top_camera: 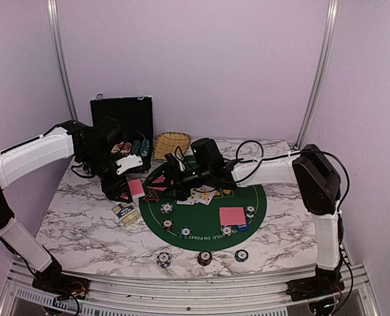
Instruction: Distribute texas hold em gaming equipment
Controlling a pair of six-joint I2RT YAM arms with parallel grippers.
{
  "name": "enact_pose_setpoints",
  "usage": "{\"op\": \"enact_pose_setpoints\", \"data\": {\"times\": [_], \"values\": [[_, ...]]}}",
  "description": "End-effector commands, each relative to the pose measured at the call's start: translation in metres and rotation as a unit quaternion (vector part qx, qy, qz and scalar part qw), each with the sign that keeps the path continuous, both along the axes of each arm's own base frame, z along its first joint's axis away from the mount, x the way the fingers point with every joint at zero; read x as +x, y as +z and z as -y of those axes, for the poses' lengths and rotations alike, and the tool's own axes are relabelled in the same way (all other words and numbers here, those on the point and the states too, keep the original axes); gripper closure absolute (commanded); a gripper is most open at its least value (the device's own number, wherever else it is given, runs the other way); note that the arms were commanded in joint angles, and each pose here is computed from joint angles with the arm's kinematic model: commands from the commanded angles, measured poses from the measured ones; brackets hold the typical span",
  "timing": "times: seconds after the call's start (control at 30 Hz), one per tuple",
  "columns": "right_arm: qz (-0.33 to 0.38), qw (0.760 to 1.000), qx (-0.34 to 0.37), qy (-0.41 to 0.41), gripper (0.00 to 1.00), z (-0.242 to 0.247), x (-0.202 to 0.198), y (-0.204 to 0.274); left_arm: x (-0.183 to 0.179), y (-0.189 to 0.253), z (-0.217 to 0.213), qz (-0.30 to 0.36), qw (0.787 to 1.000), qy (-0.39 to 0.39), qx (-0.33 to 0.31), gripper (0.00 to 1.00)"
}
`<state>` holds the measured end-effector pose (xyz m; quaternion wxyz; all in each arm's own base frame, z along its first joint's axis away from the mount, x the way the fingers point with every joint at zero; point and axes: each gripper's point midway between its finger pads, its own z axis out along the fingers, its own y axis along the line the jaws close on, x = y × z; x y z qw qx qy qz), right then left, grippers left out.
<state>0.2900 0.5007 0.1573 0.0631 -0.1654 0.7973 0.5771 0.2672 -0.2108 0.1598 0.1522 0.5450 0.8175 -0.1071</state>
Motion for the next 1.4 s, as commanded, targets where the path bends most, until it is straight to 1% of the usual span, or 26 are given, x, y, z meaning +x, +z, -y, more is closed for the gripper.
{"op": "enact_pose_setpoints", "data": {"times": [0.0,0.53,0.67,0.93,1.03,1.17,1.37], "values": [[-0.013,0.997,0.061,0.034,0.06,-0.027,-0.009,0.023,0.000,0.012,0.003,-0.001,1.000,0.001,-0.015,1.00],[-0.055,0.992,0.099,0.061,0.06,-0.066,-0.014,0.018,-0.001,0.009,0.005,-0.009,1.000,-0.001,-0.016,1.00],[-0.064,0.991,0.095,0.065,0.06,-0.073,-0.014,0.012,-0.001,0.010,0.005,-0.008,1.000,-0.001,-0.017,1.00],[-0.082,0.992,0.081,0.056,0.11,-0.072,-0.007,-0.002,-0.001,0.013,0.004,-0.002,1.000,-0.001,-0.017,1.00],[-0.086,0.992,0.078,0.044,0.15,-0.064,0.001,-0.004,0.000,0.014,0.004,0.000,1.000,-0.001,-0.016,1.00],[-0.090,0.992,0.079,0.031,0.25,-0.053,0.008,-0.005,0.001,0.015,0.004,0.003,1.000,-0.002,-0.016,1.00],[-0.086,0.992,0.088,0.030,0.36,-0.043,0.005,0.005,0.000,0.012,0.003,0.001,1.000,-0.002,-0.011,1.00]]}}
